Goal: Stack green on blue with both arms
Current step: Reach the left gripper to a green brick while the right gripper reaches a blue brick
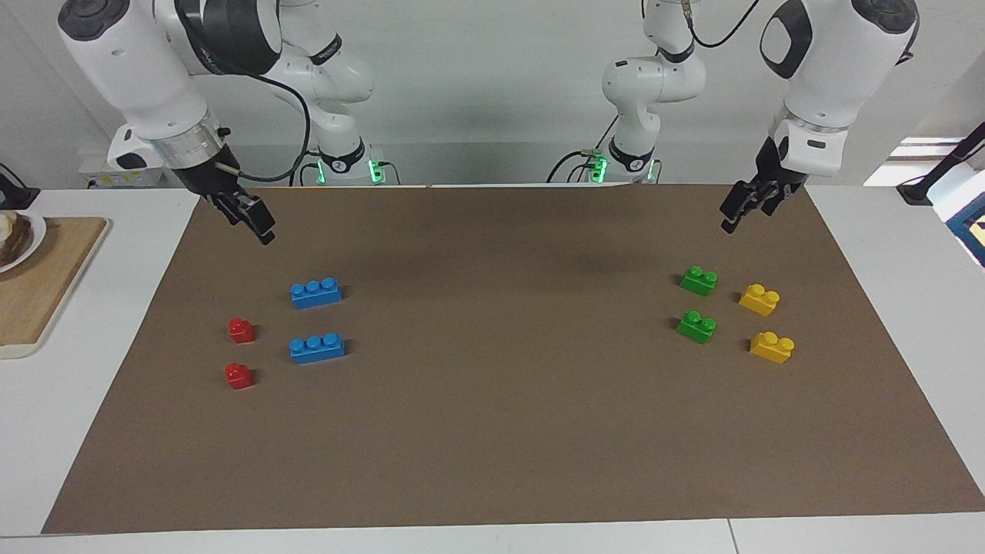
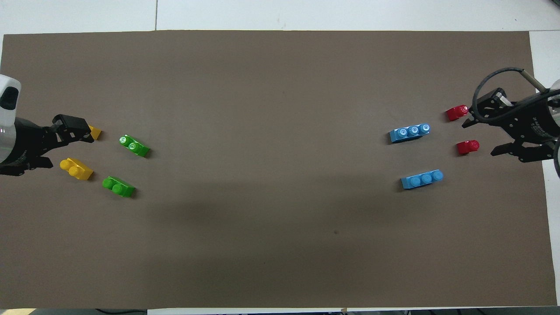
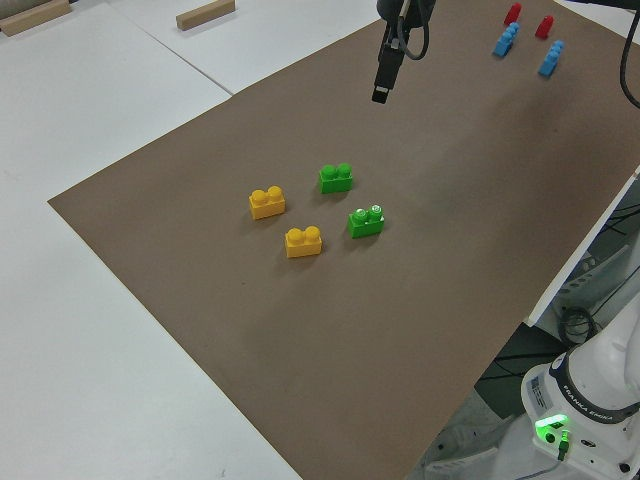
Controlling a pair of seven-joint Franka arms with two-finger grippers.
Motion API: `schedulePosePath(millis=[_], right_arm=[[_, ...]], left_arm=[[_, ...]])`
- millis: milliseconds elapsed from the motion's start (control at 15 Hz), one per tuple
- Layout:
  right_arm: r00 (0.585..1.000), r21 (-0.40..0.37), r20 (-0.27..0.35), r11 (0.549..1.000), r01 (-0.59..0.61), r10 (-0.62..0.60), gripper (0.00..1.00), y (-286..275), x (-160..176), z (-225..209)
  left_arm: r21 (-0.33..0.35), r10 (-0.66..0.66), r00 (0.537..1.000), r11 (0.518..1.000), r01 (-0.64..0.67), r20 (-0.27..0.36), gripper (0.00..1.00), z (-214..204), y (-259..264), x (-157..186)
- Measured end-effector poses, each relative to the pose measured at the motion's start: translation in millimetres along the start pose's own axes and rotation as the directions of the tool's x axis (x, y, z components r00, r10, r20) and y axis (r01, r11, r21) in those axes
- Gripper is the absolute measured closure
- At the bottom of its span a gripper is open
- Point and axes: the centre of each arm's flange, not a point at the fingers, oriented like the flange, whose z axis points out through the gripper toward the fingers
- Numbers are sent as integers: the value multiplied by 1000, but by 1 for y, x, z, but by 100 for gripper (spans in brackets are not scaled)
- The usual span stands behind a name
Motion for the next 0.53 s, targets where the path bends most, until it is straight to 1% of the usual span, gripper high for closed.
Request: schedulePosePath(millis=[133,200,267,333,467,533], right_arm=[[990,41,78,992,-120,116,19,2,13,10],[979,59,117,983,-172,165,19,6,24,16],[970,67,144,976,-208,197,18,10,36,22],[960,70,166,968,-240,226,20,14,47,30],[934,87,219,947,-308,283,20,18,68,47],[924,92,233,939,-332,303,20,19,79,57]], left_arm=[[0,-118,993,993,118,1,0,10,1,-1],[-7,-189,982,982,189,-2,0,15,2,-1],[-12,-253,967,967,253,-2,0,21,2,-2],[-15,-299,954,954,299,-1,0,26,3,-2],[-10,-359,933,933,359,6,0,39,2,-2],[-5,-381,924,924,382,10,0,47,3,-1]])
